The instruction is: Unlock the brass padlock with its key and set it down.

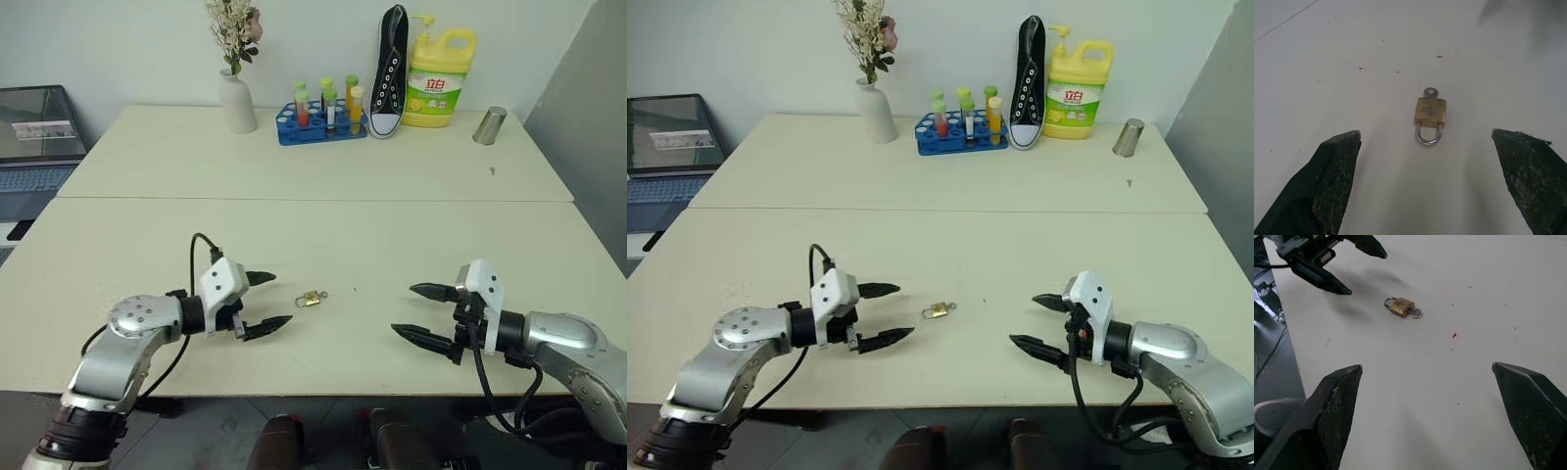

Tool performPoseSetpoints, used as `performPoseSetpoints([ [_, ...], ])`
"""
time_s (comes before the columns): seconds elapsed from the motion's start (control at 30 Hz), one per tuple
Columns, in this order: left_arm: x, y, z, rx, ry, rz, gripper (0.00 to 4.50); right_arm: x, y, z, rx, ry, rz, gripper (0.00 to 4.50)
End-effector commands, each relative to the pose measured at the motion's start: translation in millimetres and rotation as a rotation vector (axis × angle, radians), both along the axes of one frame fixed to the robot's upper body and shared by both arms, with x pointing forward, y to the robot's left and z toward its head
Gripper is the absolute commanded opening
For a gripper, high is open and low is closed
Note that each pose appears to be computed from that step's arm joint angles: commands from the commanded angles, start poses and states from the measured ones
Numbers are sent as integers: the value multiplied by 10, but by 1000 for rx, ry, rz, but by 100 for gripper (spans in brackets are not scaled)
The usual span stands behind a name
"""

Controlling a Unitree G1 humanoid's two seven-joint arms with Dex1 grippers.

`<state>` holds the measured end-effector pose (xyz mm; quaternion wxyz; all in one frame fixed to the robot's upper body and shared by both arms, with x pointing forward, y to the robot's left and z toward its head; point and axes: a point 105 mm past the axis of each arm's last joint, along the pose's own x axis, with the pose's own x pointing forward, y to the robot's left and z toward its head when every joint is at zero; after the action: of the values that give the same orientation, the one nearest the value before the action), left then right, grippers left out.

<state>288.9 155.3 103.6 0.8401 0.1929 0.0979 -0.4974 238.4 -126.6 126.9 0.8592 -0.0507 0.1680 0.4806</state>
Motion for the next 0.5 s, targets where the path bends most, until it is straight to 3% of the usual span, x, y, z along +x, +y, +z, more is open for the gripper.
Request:
performPoseSetpoints([
  [0.03,70,-101,-26,26,-16,-38,450,-60,62,144,-3,-39,24,445],
  [0.5,203,-302,-338,84,54,-134,450,-115,78,103,-27,-42,-26,445],
])
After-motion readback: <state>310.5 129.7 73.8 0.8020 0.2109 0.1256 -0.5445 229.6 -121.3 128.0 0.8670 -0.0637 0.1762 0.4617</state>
